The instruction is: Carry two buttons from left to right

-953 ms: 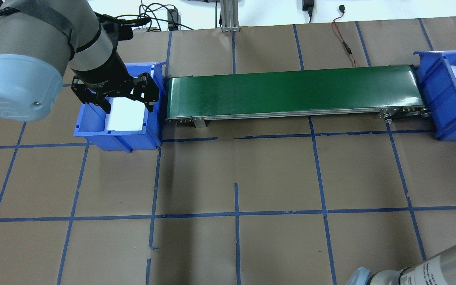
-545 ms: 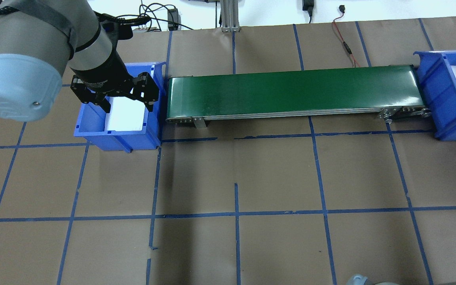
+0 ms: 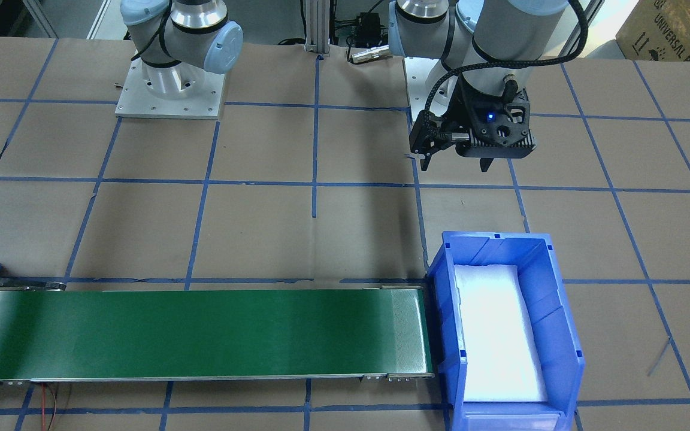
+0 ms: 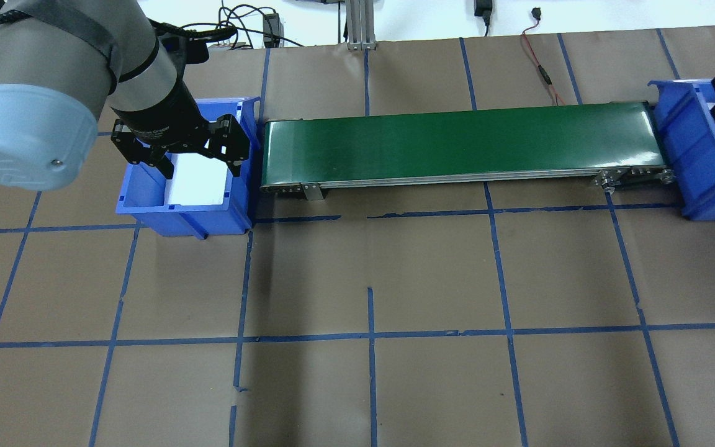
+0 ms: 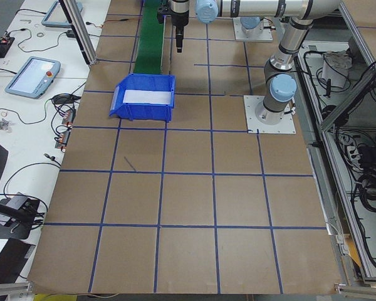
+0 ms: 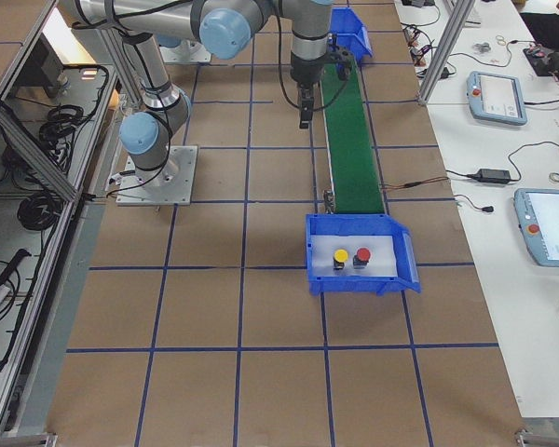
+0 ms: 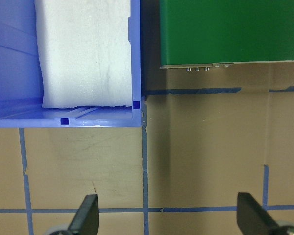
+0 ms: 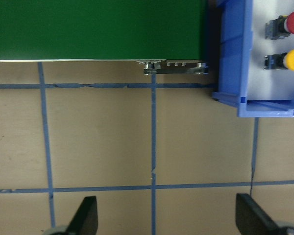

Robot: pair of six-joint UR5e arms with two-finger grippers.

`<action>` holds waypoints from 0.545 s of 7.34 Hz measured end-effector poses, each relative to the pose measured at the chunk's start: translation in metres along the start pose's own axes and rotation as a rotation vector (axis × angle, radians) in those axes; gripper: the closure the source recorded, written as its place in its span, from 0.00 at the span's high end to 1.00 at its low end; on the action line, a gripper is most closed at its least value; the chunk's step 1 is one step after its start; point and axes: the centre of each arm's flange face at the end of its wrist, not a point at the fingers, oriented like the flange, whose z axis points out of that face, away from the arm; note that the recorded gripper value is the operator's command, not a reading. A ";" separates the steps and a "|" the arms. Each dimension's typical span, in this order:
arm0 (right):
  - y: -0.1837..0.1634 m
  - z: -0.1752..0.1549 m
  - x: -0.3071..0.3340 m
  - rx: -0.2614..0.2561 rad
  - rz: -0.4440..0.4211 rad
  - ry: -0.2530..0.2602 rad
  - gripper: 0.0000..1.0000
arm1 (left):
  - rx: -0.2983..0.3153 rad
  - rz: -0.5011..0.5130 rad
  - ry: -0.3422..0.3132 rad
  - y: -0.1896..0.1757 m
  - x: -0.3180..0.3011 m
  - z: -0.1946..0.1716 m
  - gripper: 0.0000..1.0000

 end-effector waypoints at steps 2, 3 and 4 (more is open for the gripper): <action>-0.010 0.011 -0.090 -0.004 -0.045 -0.006 1.00 | 0.007 0.001 0.000 0.000 0.000 -0.003 1.00; -0.019 0.020 -0.118 0.005 -0.045 -0.005 1.00 | 0.010 0.002 0.000 -0.001 0.000 -0.004 1.00; -0.024 0.027 -0.141 0.011 -0.058 -0.004 1.00 | 0.017 0.000 0.001 -0.001 0.000 -0.005 1.00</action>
